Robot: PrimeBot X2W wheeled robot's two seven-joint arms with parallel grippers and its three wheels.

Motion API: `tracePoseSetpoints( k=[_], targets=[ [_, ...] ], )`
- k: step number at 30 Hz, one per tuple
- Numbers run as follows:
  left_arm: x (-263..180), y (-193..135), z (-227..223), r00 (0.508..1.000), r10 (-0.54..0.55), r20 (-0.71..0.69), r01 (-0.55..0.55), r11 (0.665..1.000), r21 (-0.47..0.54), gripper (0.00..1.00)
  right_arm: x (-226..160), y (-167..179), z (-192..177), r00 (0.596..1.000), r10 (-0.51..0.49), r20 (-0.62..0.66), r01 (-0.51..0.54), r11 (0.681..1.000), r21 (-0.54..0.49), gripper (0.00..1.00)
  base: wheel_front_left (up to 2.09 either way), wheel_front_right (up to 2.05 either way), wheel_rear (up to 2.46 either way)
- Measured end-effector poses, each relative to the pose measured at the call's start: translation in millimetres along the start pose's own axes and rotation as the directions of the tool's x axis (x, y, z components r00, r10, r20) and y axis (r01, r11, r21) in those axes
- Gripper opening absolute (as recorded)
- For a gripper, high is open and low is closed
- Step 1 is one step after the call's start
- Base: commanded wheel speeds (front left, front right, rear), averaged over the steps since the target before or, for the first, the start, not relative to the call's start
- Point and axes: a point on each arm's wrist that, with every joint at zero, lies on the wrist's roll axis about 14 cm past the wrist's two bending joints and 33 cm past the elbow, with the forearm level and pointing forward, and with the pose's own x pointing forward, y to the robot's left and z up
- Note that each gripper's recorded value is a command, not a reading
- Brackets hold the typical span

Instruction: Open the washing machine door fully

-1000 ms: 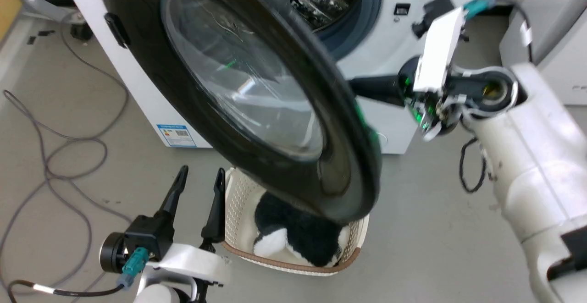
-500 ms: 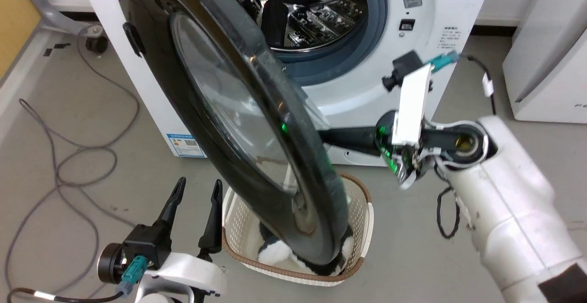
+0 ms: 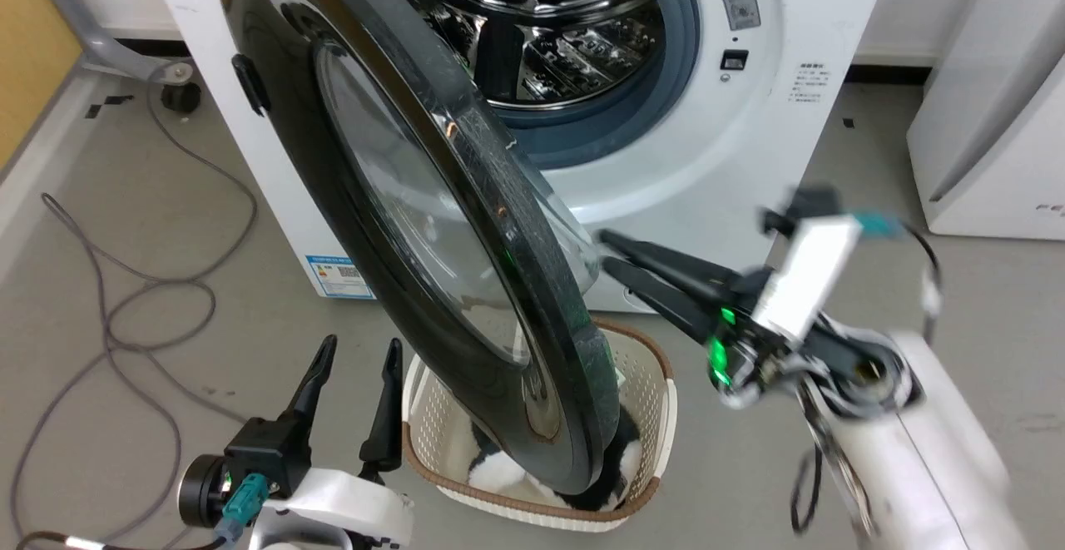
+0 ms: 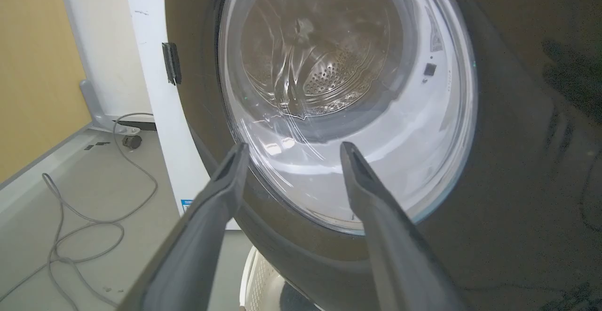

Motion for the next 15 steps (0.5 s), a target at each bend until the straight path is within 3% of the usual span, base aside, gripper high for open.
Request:
tracePoseSetpoints(
  k=[4,8,12,15],
  targets=[
    [-5.0,1.5,0.4,1.000,0.006,0.000,-0.006,1.000,0.000,1.00,-25.5,-8.0,10.0,0.985,0.011,0.172,-0.018,0.999,0.034,1.00,0.00,0.00,0.00],
    [-6.8,2.3,1.0,1.000,0.014,0.001,-0.014,1.000,0.001,1.00,-59.1,-20.8,17.8,0.936,-0.006,0.352,-0.018,0.998,0.065,1.00,0.00,0.00,0.00],
    [-6.5,1.7,0.9,1.000,0.012,0.001,-0.012,1.000,0.001,1.00,-96.8,-43.4,16.6,0.859,-0.078,0.505,0.032,0.995,0.099,1.00,0.00,0.00,0.00],
    [-5.4,-0.4,-1.6,1.000,0.005,-0.006,-0.005,1.000,0.000,1.00,-127.2,-62.1,18.8,0.770,-0.154,0.619,0.119,0.988,0.098,1.00,0.00,0.00,0.00]
  ],
)
